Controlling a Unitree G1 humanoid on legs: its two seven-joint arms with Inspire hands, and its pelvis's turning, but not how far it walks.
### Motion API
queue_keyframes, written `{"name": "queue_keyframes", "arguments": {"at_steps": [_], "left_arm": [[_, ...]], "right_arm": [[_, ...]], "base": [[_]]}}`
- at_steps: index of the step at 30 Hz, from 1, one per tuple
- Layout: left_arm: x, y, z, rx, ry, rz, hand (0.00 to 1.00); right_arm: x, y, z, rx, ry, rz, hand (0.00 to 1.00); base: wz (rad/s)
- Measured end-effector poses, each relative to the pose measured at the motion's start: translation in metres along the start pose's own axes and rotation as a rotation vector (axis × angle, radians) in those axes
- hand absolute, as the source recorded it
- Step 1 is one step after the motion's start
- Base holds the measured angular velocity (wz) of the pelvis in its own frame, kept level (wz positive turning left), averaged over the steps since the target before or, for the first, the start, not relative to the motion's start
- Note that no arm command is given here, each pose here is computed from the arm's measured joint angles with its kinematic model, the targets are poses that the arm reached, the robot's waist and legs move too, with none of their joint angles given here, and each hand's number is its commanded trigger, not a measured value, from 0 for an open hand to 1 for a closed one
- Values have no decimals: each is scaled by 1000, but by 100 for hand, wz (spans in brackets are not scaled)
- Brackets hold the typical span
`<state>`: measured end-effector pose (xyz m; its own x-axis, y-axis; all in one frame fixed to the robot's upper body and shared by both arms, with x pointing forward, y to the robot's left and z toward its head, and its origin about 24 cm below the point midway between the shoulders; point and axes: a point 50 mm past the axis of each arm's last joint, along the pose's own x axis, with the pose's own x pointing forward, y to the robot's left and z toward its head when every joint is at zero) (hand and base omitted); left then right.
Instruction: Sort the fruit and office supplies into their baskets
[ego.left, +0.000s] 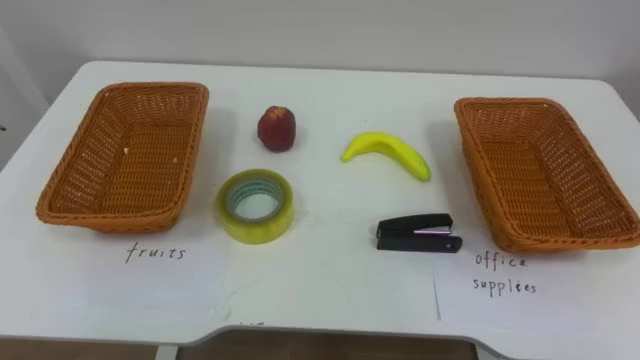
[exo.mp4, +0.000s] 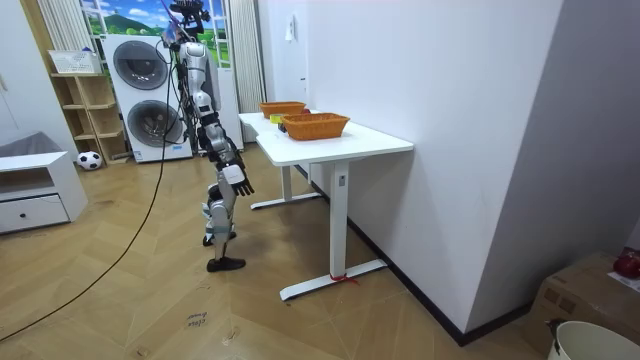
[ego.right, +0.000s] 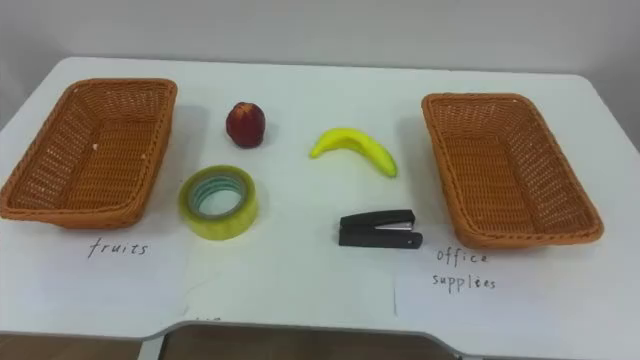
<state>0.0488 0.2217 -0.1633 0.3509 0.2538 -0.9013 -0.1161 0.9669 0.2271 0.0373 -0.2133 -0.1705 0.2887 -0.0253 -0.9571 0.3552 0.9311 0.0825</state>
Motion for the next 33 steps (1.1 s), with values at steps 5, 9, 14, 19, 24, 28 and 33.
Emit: {"name": "queue_keyframes", "arguments": {"at_steps": [5, 9, 14, 19, 24, 28, 33], "left_arm": [[0, -1, 0, 31, -4, 2, 0], [1, -1, 4, 55, -15, 15, 0], [1, 2, 4, 56, -15, 29, 0], [1, 5, 0, 35, -1, 45, 0], [1, 8, -1, 27, 5, 55, 0], [-1, 9, -4, 28, 6, 78, 0], [-2, 13, -10, 11, 18, 111, 0]], "right_arm": [[0, 0, 0, -7, 0, 5, 0], [0, -1, 1, -8, -1, 9, 0], [0, -2, 0, 5, -1, 12, 0], [0, -2, -1, 9, 3, 8, 0], [-1, -3, -1, 30, 0, 3, 0], [-3, -10, -7, 139, -7, -20, 0], [-7, -23, -9, 272, -35, -90, 0]], "base": [[0], [0], [0], [0], [0], [0], [-1]]}}
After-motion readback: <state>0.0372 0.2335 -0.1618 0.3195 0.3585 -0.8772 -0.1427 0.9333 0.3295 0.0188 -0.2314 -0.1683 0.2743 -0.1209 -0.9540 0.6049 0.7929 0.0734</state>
